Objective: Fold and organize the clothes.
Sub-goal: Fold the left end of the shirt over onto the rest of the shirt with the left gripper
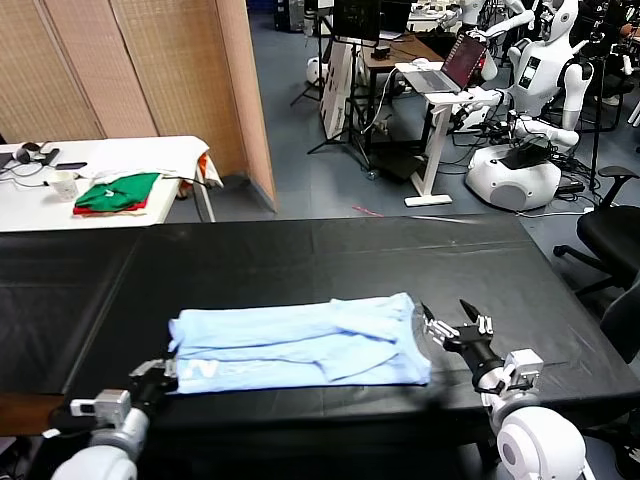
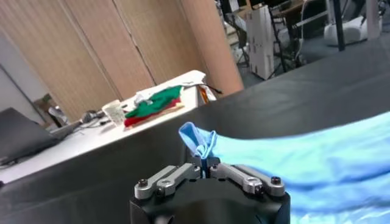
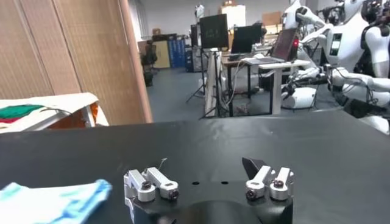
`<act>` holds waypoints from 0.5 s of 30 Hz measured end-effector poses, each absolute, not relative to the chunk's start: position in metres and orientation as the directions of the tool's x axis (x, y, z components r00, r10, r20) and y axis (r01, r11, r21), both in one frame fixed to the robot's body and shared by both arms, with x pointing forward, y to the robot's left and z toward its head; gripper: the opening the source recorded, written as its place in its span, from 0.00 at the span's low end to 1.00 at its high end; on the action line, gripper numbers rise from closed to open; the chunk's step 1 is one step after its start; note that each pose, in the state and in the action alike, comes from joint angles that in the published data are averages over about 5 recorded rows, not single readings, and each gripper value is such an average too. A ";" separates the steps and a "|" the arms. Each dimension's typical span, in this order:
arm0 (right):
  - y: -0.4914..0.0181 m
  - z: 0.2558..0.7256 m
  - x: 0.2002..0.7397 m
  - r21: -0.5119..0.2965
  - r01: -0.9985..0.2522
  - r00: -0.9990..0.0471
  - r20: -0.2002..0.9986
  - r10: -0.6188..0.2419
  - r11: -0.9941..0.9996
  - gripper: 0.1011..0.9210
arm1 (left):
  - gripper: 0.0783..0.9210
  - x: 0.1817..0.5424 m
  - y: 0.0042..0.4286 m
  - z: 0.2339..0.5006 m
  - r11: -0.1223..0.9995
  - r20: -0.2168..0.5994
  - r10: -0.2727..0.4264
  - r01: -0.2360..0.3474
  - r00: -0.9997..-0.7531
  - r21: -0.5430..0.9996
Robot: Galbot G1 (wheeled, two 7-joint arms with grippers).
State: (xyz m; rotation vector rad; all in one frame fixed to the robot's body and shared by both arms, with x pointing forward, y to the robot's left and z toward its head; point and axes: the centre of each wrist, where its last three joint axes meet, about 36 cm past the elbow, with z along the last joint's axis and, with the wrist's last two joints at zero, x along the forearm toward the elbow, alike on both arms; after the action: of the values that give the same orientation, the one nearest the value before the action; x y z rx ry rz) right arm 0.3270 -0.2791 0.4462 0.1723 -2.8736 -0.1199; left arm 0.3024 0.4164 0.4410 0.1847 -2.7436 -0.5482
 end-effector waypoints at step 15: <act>-0.279 0.439 0.310 0.097 -0.054 -0.963 0.257 -0.078 0.994 0.98 | 0.12 0.301 0.307 0.448 1.000 0.336 -0.005 0.004 -0.942 0.026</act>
State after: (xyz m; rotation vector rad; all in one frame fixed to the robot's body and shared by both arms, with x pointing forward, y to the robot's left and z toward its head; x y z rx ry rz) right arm 0.3099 -0.2787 0.4392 0.0968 -2.8733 -0.1290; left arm 0.3014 0.3069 0.4482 0.0008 -2.7989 -0.0377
